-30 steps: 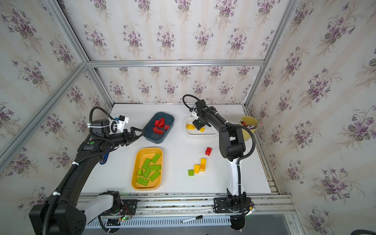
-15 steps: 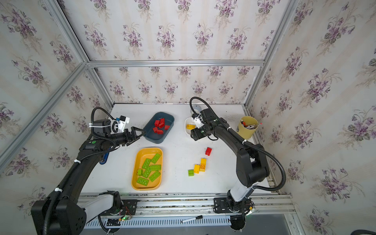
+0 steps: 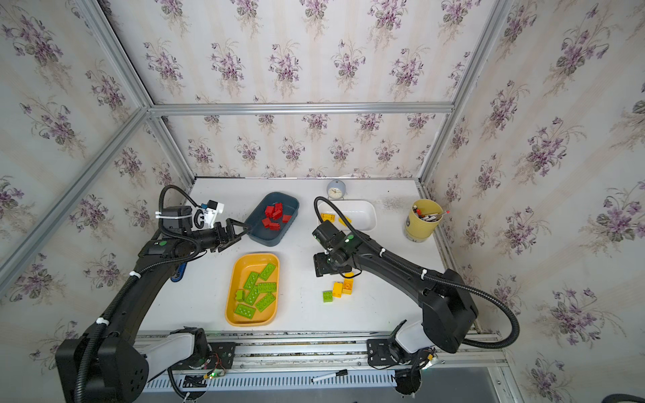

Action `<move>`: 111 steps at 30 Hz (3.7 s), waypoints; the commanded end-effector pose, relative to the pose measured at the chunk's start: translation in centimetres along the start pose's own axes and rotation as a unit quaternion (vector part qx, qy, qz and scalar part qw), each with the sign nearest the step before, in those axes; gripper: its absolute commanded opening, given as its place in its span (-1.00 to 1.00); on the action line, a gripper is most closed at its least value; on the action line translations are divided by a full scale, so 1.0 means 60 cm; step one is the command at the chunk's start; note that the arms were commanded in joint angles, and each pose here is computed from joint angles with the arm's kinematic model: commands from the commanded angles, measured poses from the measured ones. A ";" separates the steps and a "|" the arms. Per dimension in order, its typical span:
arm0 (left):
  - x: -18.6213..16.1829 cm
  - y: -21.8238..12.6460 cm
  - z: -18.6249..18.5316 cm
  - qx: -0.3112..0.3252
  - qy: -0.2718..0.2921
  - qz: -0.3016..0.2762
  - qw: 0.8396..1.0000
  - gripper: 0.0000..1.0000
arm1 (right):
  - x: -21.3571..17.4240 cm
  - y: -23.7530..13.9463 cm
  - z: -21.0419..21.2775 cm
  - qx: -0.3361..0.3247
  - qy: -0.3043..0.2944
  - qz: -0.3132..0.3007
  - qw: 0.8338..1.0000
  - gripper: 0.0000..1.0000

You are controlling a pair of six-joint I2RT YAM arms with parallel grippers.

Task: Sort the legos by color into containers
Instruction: 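Return the right gripper to the pile and grasp a lime-green 2x2 brick, then carry the lime-green brick over the yellow tray and open the right gripper, then move the right gripper to the loose yellow bricks and grasp one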

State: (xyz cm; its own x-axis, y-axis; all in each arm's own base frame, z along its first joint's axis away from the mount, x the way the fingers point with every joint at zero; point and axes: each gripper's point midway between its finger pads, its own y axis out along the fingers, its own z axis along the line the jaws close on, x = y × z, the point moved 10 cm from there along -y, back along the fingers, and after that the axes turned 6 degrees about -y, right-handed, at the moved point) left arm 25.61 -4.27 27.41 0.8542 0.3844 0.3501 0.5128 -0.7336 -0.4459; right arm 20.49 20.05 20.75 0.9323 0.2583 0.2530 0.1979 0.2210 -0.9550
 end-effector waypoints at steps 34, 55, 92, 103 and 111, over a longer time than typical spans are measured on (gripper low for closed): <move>-0.017 -0.002 -0.024 0.007 0.019 0.035 0.999 0.99 | -0.119 0.130 0.039 -0.105 -0.005 0.024 0.994 0.16; -0.011 0.001 -0.026 0.013 0.026 0.049 0.998 0.99 | -0.061 0.093 0.083 -0.077 -0.056 -0.030 0.995 -0.63; -0.007 0.010 -0.019 0.021 0.017 0.064 0.998 0.99 | 0.016 0.016 0.161 0.085 -0.113 -0.110 0.984 0.48; -0.034 0.021 -0.034 0.006 0.030 0.090 0.995 0.99 | -0.081 -0.007 0.006 0.006 0.167 -0.040 0.985 0.48; -0.071 0.038 -0.048 -0.016 0.074 0.118 0.990 0.99 | -0.096 0.036 -0.013 -0.045 0.230 -0.033 0.972 0.49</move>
State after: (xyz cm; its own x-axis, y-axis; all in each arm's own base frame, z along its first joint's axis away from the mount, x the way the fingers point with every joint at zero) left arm 23.11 -8.82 27.03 0.9409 0.1454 0.3060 0.2950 -0.7959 -0.5287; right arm 15.38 18.30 17.58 0.9653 -0.1422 0.2189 0.2420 0.1730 -0.9547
